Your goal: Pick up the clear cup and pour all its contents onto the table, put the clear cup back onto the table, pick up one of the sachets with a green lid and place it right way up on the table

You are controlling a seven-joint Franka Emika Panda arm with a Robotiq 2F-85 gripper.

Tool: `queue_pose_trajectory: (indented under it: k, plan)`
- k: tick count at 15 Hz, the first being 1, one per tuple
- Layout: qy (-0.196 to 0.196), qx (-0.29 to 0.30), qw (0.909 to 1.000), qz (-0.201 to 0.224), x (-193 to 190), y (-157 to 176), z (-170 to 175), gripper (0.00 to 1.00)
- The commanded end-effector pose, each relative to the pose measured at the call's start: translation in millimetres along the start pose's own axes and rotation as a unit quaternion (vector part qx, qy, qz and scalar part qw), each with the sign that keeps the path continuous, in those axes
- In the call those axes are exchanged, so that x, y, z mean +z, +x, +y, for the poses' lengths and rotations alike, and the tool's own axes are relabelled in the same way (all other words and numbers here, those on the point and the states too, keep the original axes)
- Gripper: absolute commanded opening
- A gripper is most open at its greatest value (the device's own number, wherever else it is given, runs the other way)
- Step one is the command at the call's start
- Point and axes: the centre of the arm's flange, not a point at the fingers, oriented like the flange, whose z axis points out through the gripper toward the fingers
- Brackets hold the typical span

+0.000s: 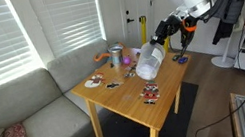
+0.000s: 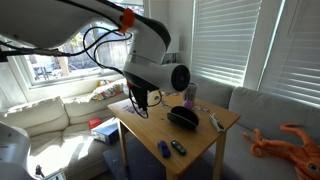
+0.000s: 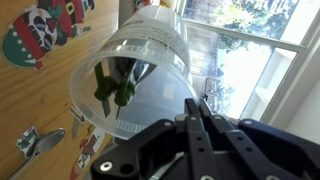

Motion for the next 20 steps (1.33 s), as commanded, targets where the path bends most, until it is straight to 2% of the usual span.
queue_pose_trajectory:
  k: [1, 4, 7, 12, 14, 20]
  plan:
    - [0.088, 0.024, 0.9955, 0.027, -11, -5, 11, 0.01]
    - [0.144, 0.046, 0.9870, 0.053, -18, -7, 18, 0.01]
    - [0.201, 0.057, 0.9745, 0.081, -21, -6, 24, 0.01]
    - [0.290, 0.079, 0.9457, 0.124, -21, -3, 31, 0.01]
    - [0.311, 0.083, 0.9377, 0.130, -18, -1, 34, 0.01]
    - [0.318, 0.086, 0.9361, 0.123, -12, 1, 33, 0.01]
